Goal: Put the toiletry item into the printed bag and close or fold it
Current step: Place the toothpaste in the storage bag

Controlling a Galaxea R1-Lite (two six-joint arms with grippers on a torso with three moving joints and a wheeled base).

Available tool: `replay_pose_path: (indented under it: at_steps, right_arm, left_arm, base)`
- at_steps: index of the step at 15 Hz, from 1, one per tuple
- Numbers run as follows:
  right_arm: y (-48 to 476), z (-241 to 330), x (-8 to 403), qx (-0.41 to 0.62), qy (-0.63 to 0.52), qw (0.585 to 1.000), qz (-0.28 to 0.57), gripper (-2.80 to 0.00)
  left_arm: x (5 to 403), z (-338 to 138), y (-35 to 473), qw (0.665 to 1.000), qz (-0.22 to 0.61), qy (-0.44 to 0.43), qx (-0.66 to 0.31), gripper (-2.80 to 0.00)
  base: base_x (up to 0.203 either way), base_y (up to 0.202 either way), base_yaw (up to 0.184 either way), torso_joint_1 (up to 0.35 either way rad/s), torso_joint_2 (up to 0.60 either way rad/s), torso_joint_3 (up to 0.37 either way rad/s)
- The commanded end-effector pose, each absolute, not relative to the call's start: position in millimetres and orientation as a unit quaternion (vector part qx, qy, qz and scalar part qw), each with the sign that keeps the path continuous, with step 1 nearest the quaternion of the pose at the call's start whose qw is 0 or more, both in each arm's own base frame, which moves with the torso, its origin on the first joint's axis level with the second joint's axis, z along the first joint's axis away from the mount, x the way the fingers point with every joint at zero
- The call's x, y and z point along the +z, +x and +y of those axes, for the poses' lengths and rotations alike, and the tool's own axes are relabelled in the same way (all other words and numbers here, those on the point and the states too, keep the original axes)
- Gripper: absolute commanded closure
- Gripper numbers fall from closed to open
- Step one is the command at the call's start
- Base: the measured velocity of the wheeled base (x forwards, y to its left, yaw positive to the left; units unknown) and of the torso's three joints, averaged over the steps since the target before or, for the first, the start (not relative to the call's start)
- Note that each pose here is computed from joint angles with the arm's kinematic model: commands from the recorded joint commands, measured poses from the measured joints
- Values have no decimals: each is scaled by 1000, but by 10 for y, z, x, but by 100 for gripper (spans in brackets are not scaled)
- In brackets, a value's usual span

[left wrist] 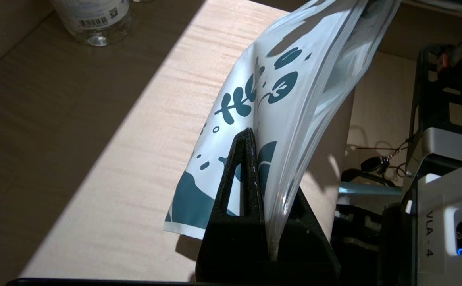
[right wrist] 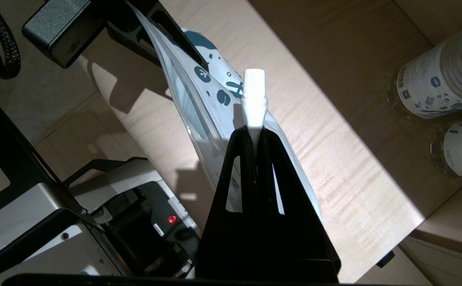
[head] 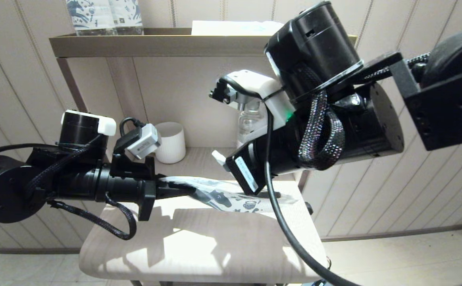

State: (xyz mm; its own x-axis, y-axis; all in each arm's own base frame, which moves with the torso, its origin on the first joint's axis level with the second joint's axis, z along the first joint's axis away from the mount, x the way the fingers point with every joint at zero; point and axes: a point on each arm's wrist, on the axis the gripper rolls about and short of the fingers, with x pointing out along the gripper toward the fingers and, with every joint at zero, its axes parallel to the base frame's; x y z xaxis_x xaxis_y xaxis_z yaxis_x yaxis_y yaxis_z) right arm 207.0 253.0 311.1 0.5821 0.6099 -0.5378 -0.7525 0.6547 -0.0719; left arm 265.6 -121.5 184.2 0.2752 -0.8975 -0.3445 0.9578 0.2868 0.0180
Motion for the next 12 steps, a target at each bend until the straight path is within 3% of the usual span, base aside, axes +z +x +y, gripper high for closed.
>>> replay_pose_path:
  at_steps: [1,5,12]
  right_arm:
    - [1942,2459,3197,399,-150,875,229,0]
    - [1792,2386,3299,415,-170,870,206,0]
    - [1942,2435,2896,442,-226,830,254,0]
  left_arm:
    - [1844,-1215,2663,790,135,111,-588,0]
    - [1875,-1231,2692,785,157,105,-590,0]
    - [1848,-1253,2748,783,167,103,-591,0]
  base:
    - [0,0,0,0,0,0]
    - [0,0,0,0,0,0]
    - [0,0,0,0,0,0]
